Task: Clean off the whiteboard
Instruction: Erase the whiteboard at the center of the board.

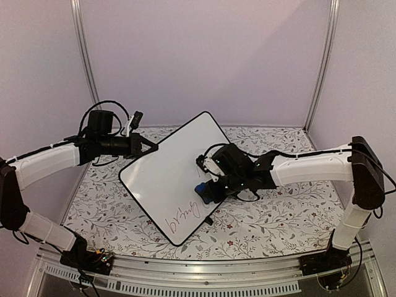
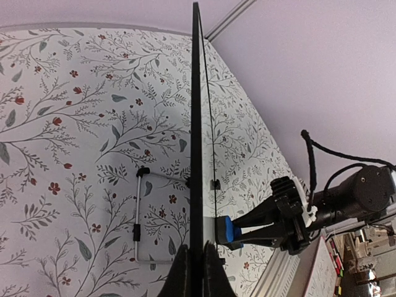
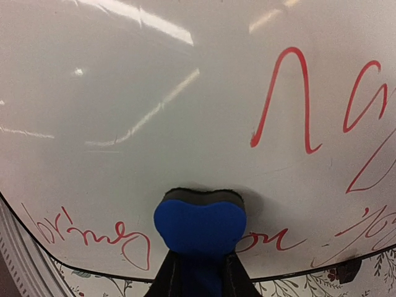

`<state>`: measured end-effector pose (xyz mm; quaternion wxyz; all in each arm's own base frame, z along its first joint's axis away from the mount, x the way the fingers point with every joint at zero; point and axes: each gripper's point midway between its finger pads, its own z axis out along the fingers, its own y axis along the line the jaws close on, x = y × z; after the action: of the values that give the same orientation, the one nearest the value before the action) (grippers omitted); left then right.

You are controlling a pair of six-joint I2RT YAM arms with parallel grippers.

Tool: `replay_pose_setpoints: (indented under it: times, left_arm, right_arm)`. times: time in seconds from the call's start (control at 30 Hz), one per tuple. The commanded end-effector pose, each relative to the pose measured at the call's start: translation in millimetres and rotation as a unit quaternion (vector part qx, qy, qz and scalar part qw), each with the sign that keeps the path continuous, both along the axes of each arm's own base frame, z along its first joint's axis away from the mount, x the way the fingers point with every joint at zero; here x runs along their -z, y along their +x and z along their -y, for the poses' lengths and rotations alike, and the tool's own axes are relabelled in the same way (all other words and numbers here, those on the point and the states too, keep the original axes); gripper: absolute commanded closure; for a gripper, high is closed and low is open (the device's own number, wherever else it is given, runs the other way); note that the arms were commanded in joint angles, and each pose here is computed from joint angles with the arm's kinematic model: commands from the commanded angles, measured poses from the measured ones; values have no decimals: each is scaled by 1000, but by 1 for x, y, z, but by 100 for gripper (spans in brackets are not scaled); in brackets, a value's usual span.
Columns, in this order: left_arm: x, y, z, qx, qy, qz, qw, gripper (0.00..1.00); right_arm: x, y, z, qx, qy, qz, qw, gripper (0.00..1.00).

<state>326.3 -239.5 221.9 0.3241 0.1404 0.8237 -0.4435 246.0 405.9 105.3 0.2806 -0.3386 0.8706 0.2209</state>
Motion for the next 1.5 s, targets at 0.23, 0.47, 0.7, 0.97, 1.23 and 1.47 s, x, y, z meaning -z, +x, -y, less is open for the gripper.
replay_pose_setpoints:
  times: [0.23, 0.47, 0.7, 0.97, 1.23, 1.47]
  left_arm:
    - [4, -2, 0, 6, 13, 5, 1000, 100]
    - [3, -3, 1, 8, 12, 5, 1000, 100]
    - [3, -2, 0, 7, 12, 5, 1000, 100]
    - [2, -2, 1, 7, 12, 7, 1000, 100]
    - [3, -3, 1, 9, 12, 4, 1000, 100]
    - [3, -2, 1, 9, 12, 5, 1000, 100]
  right_arm:
    - [-98, 43, -2, 29, 20, 105, 994, 94]
    - [-114, 73, -9, 30, 19, 127, 991, 94]
    - [-85, 84, -19, 20, 9, 105, 994, 94]
    - [-54, 73, -17, 9, -3, 68, 998, 95]
    - [-30, 60, -4, 13, -17, 40, 999, 95]
    - [-14, 47, 5, 8, -22, 16, 1000, 95]
